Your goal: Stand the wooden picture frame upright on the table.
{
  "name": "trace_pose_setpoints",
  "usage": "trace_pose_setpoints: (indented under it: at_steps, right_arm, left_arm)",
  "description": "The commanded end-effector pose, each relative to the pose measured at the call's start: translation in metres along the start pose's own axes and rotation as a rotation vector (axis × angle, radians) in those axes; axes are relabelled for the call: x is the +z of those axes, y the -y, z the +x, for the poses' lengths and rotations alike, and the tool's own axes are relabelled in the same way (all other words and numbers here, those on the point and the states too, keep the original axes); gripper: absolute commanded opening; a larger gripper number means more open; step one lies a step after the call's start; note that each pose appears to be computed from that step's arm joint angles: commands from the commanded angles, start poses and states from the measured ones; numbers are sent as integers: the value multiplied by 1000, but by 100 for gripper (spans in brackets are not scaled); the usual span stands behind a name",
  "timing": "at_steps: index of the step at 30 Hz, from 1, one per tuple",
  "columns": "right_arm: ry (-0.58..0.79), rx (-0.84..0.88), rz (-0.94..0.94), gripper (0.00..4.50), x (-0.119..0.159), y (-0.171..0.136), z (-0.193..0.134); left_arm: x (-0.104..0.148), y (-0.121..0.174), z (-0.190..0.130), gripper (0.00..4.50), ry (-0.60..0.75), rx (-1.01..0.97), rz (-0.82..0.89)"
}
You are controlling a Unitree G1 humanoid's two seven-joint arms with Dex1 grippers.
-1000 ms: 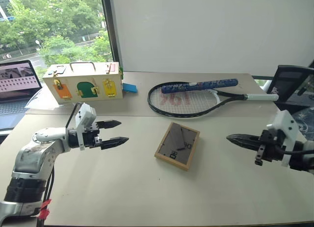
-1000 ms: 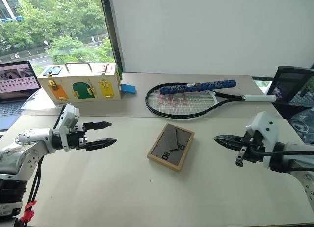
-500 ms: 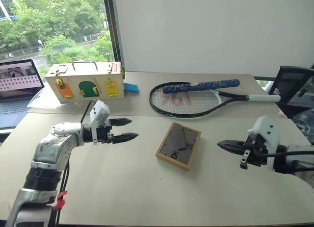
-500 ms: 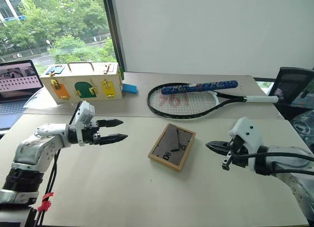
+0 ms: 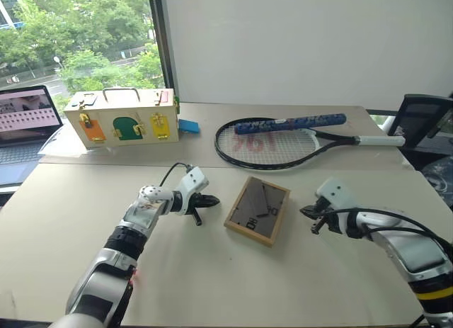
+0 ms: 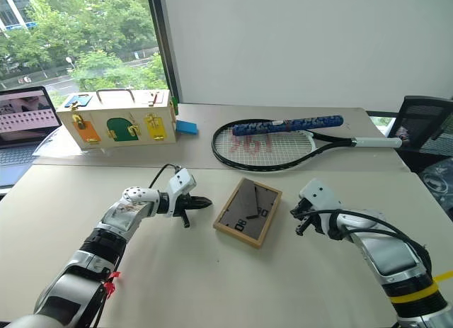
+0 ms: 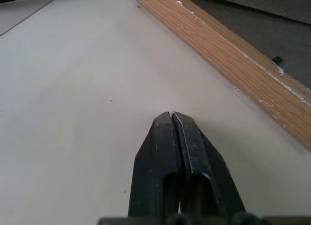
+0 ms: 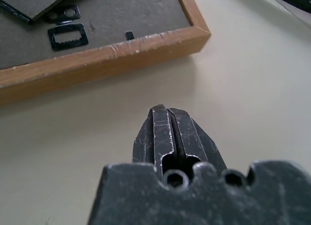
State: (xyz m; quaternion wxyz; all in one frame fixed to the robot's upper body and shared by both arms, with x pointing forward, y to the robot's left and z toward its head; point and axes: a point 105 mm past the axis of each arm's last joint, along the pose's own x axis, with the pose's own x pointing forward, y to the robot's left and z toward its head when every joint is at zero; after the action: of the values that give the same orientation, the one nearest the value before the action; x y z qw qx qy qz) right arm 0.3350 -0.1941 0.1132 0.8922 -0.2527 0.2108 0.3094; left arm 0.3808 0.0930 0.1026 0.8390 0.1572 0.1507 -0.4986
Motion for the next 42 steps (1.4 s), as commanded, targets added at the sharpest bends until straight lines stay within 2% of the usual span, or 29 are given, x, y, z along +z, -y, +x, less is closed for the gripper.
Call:
trace_pose_setpoints:
  at_steps: [1, 6, 10, 16, 24, 34, 42]
  right_arm:
    - [23, 30, -57, 0, 7, -4, 15]
    - [63, 97, -75, 0, 22, -19, 37]
    - [95, 178, -108, 0, 36, -41, 51]
    - [122, 279, -136, 0, 46, -69, 57]
    - [174, 330, -175, 0, 62, -89, 67]
    - [61, 302, -208, 0, 34, -76, 50]
    - [-17, 317, -213, 0, 22, -79, 31]
  left_arm:
    - [4, 19, 10, 8, 14, -87, -8]
    - [-18, 60, -9, 8, -77, -310, -45]
    - [-37, 72, -34, 8, -155, -368, -78]
    - [-49, 61, -54, 8, -191, -297, -98]
    - [-46, 66, -51, 8, -166, -305, -109]
    - [-65, 31, -74, 8, -253, -150, -75]
    - [-65, 17, -77, 8, -266, -106, -49]
